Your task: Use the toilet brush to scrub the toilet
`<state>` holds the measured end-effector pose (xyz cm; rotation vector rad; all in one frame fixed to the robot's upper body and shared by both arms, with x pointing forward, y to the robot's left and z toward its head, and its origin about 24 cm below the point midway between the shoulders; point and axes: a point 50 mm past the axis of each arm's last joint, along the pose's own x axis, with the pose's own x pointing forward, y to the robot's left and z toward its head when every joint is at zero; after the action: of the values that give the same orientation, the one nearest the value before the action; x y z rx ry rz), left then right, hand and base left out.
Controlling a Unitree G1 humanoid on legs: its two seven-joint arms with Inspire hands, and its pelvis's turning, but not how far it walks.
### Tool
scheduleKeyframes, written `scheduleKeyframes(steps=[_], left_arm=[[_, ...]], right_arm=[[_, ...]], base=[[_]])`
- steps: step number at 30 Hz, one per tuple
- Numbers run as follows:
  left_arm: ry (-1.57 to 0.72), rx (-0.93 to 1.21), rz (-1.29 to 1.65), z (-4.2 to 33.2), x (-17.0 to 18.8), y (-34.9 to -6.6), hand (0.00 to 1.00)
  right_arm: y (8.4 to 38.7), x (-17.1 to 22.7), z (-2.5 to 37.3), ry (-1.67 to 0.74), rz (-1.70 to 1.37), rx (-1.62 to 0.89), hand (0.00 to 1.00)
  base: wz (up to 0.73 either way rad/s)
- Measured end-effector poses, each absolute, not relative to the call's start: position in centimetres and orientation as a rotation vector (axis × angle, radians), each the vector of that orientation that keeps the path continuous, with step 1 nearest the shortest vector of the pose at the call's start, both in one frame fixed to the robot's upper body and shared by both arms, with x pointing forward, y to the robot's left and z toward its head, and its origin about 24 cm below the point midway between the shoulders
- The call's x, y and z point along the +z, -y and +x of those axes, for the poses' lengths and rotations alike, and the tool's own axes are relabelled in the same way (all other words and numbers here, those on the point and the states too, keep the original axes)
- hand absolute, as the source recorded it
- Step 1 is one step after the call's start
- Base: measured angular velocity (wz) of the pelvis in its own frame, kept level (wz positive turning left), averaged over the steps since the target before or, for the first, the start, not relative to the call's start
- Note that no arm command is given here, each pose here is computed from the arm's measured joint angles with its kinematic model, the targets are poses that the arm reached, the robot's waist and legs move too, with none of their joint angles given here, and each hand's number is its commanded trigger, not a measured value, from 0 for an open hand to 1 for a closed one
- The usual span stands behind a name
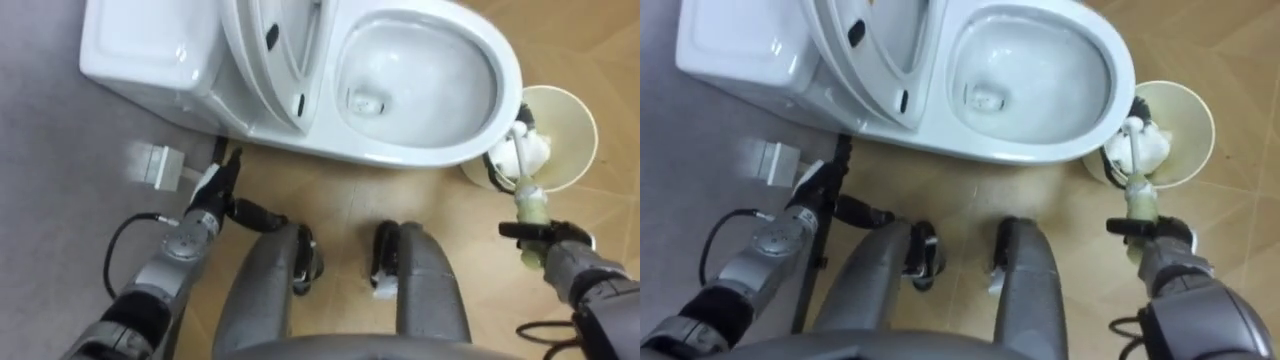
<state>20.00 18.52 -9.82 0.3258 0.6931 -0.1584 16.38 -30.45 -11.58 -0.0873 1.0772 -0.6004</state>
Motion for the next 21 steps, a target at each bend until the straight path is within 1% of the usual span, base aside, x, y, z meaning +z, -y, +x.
scheduleKeyframes(steps=[4, 8, 11, 15, 17, 21], left_arm=[[-0.729, -0.144, 0.309, 18.7, -10.4, -19.4, 0.0], [-0.787, -0.093, 0.281, 16.3, -11.3, -20.8, 0.0], [-0.849, -0.048, 0.282, 13.7, -12.0, -22.0, 0.0], [-0.914, 0.027, 0.257, 10.4, -12.5, -23.3, 0.0], [-0.936, 0.039, 0.245, 9.2, -12.7, -23.4, 0.0], [-0.953, 0.086, 0.215, 7.0, -12.4, -23.7, 0.0]], right_arm=[[30.2, -11.9, 15.8, -1.088, -0.107, -0.606, 1.0], [29.6, -11.9, 15.8, -1.053, -0.178, -0.6, 1.0], [28.7, -11.6, 16.0, -0.97, -0.258, -0.523, 1.0], [27.5, -11.0, 15.4, -0.861, -0.393, -0.394, 1.0], [27.0, -11.0, 14.7, -0.84, -0.448, -0.338, 1.0], [24.9, -10.4, 14.2, -0.766, -0.519, -0.195, 1.0]], base=[[-0.01], [-0.03], [-0.01], [0.14], [0.17], [0.12]])
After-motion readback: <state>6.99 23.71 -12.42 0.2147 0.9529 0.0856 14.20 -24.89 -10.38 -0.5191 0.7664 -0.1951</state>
